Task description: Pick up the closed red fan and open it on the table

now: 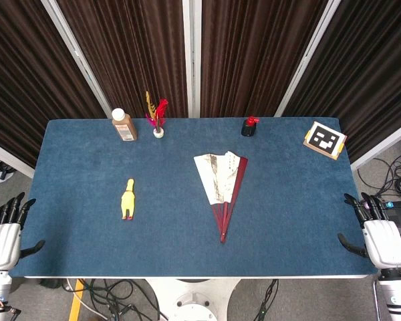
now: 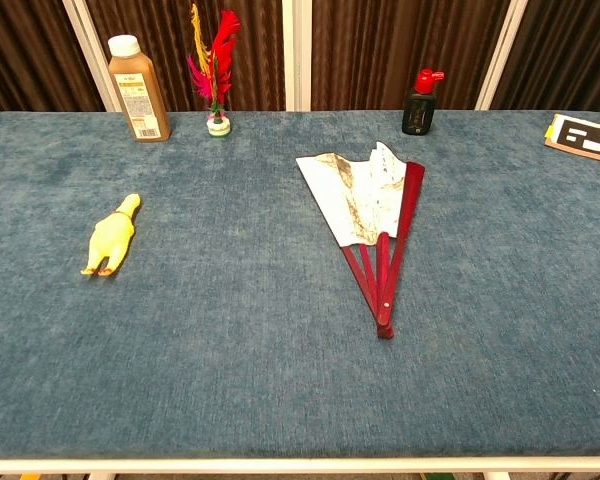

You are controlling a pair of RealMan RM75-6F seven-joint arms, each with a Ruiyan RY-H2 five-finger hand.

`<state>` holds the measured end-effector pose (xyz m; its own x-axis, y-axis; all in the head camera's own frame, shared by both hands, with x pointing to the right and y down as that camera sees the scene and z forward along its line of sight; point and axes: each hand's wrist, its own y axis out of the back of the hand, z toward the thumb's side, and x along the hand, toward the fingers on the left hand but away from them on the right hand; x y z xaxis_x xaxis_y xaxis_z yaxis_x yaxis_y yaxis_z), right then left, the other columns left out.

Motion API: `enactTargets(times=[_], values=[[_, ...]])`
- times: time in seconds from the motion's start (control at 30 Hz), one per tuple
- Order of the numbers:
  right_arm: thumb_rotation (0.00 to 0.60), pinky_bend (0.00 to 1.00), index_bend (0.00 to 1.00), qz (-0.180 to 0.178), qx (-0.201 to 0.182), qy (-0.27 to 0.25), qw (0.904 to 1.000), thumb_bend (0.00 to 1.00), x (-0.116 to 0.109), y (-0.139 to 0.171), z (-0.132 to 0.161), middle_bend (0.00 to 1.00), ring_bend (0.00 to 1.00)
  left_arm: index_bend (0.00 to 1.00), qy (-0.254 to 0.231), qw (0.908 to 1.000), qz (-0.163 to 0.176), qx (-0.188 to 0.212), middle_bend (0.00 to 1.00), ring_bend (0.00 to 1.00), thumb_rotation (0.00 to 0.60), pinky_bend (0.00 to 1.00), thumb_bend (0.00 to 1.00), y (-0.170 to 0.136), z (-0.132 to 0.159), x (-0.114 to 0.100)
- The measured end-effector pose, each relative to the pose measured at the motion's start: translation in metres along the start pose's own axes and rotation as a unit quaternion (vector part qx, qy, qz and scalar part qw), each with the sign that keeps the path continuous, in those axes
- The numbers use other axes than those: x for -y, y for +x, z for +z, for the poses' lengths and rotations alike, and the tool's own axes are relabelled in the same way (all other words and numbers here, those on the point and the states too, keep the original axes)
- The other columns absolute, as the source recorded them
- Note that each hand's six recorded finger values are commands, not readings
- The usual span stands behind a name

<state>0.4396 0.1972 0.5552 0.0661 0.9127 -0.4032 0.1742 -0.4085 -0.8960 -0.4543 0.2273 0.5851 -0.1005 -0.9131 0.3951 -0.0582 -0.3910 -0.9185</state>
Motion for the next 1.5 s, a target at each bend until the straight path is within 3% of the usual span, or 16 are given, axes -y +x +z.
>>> enactTargets(times=[0.47,0.6,0.77,0.9,1.1,1.3,1.5], values=[[0.6,0.0,0.09,0.007,-0.011,0.003,0.9999,0.16,0.002,-0.005,0.003,0.21,0.0,0.2,0.0,1.0,0.003,-0.002,0.14,0.08,0.6,0.13,0.07,0.001,0.0,-0.002],[0.6,0.0,0.11,0.024,-0.041,0.01,0.9988,0.16,0.007,-0.022,0.014,0.22,0.0,0.2,0.0,1.0,0.003,-0.001,0.14,0.08,0.6,0.13,0.07,0.002,0.001,-0.002],[0.6,0.0,0.22,0.05,-0.094,0.023,0.994,0.12,0.019,-0.058,0.04,0.28,0.0,0.2,-0.001,1.0,0.001,-0.002,0.14,0.08,0.6,0.13,0.07,0.003,0.001,-0.001],[0.6,0.0,0.27,0.081,-0.143,0.039,0.9856,0.05,0.043,-0.095,0.072,0.31,0.0,0.2,0.0,1.0,-0.002,-0.003,0.14,0.08,0.6,0.13,0.07,0.003,0.001,0.001],[0.6,0.0,0.27,0.12,-0.194,0.067,0.9714,0.04,0.094,-0.14,0.121,0.31,0.0,0.2,-0.001,1.0,-0.003,-0.008,0.14,0.08,0.6,0.13,0.07,0.003,0.0,0.001],[0.6,0.0,0.28,0.132,-0.21,0.1,0.9636,0.1,0.138,-0.172,0.154,0.3,0.0,0.2,-0.004,0.9999,-0.006,-0.011,0.14,0.08,0.6,0.13,0.07,0.002,-0.002,0.002],[0.6,0.0,0.32,0.13,-0.206,0.125,0.9619,0.13,0.167,-0.193,0.17,0.3,0.0,0.2,-0.006,0.9999,-0.005,-0.011,0.14,0.08,0.6,0.13,0.07,0.003,-0.002,0.001]])
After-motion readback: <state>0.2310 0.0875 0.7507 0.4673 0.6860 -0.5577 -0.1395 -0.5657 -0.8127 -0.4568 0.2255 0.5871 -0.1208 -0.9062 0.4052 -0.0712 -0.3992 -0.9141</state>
